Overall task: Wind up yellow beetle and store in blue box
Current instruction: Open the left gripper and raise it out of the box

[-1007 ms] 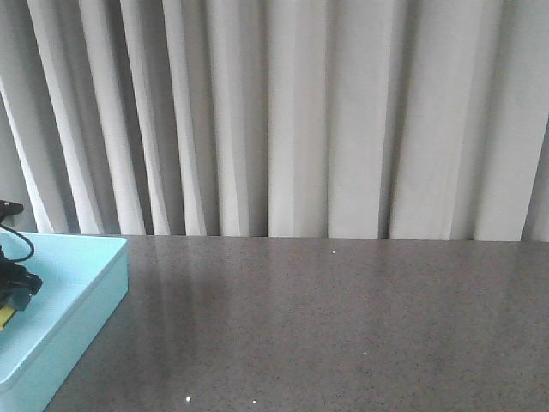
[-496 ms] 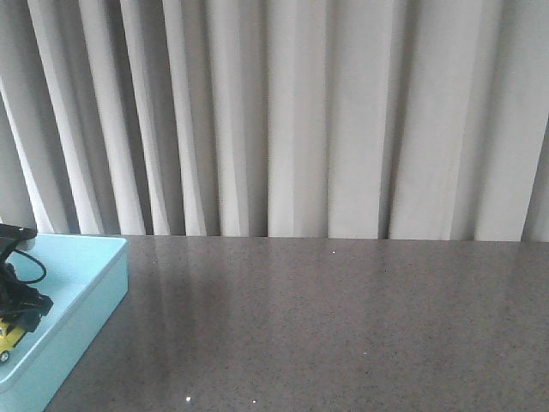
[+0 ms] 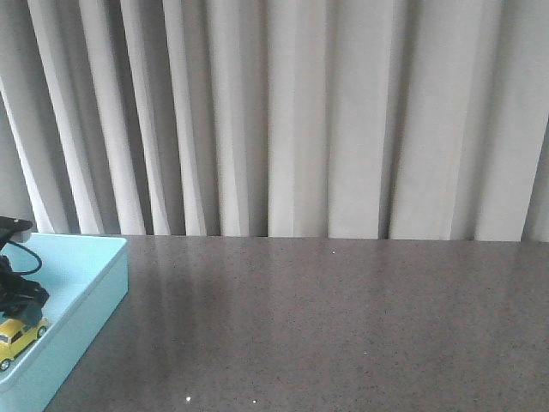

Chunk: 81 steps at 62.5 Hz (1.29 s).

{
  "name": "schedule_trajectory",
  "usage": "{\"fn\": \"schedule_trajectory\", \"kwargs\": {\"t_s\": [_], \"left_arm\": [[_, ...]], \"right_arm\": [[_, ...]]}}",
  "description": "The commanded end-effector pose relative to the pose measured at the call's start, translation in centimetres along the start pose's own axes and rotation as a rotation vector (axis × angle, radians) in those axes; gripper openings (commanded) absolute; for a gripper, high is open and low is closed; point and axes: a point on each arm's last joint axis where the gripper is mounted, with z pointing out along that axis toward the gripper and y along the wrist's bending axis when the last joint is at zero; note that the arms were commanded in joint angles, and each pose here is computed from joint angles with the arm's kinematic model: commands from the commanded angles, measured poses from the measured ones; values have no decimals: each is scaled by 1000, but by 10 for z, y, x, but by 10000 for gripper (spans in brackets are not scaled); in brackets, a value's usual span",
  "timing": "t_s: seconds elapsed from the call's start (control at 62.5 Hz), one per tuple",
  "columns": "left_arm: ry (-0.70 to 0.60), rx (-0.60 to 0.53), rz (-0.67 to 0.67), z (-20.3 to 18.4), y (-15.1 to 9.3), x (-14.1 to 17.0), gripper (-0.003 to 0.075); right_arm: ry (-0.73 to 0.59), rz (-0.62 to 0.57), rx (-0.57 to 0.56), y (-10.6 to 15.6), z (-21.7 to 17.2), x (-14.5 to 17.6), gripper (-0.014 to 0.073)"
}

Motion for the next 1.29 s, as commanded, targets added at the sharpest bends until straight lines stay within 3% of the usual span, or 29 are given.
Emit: {"fn": "schedule_trajectory", "kwargs": {"t_s": [0.0, 0.336, 0.56, 0.687, 1.023, 1.279], "left_arm": [[-160, 12, -17, -60, -10, -10, 521], [-285, 78, -10, -144, -34, 1, 521], [-297, 84, -11, -194, -50, 31, 521], [-381, 64, -16, -216, -60, 53, 521], [-589, 26, -31, -232, -90, 118, 521], [-744, 70, 150, -244, -137, 174, 521]], "right_arm": [[-80, -8, 8, -1, -7, -10, 537], [-80, -8, 8, -1, -7, -10, 537], [-80, -8, 8, -1, -7, -10, 537], [-80, -8, 8, -1, -7, -10, 537], [-80, -8, 8, -1, -7, -10, 537], [-80, -8, 8, -1, -7, -10, 537]]}}
